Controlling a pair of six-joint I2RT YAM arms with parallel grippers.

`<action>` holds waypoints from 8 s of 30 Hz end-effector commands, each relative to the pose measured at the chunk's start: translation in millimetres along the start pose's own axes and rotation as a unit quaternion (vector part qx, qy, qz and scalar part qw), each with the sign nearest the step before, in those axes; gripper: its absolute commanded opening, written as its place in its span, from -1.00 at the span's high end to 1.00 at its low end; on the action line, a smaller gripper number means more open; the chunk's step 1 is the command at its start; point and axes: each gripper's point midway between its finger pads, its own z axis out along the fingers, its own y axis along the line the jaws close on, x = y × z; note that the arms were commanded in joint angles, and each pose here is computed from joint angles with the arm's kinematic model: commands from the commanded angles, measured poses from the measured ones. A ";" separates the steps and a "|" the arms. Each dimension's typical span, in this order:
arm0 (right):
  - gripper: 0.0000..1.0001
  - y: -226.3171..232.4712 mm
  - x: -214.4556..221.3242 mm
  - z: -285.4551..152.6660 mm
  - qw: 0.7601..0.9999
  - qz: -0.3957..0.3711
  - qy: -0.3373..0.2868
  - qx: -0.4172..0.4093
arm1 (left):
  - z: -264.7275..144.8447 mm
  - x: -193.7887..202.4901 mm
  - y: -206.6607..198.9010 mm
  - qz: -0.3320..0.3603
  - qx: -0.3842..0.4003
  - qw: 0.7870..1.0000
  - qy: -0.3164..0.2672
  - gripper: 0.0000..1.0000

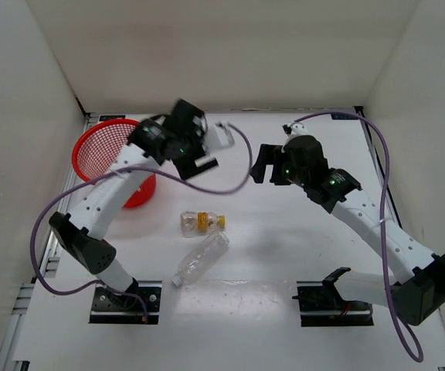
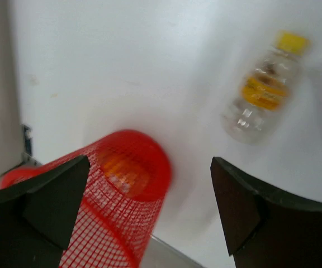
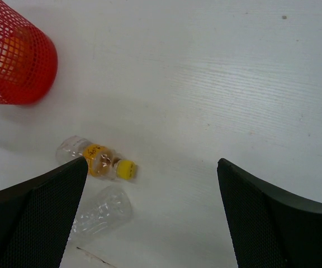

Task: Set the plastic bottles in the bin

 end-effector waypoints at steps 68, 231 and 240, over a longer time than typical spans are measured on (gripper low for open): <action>-1.00 17.8 144.2 0.4 0.903 0.379 0.177 0.095 | -43.1 219.1 135.0 -0.353 -0.322 0.875 0.072 0.39; -0.98 -116.6 27.3 -62.8 0.971 0.155 -0.086 0.160 | -60.5 310.8 -135.0 -0.296 -0.144 0.929 0.170 -1.00; -0.98 -128.5 50.4 -70.7 0.963 0.181 -0.098 0.174 | -60.7 321.0 -140.1 -0.372 -0.214 0.890 0.154 -1.00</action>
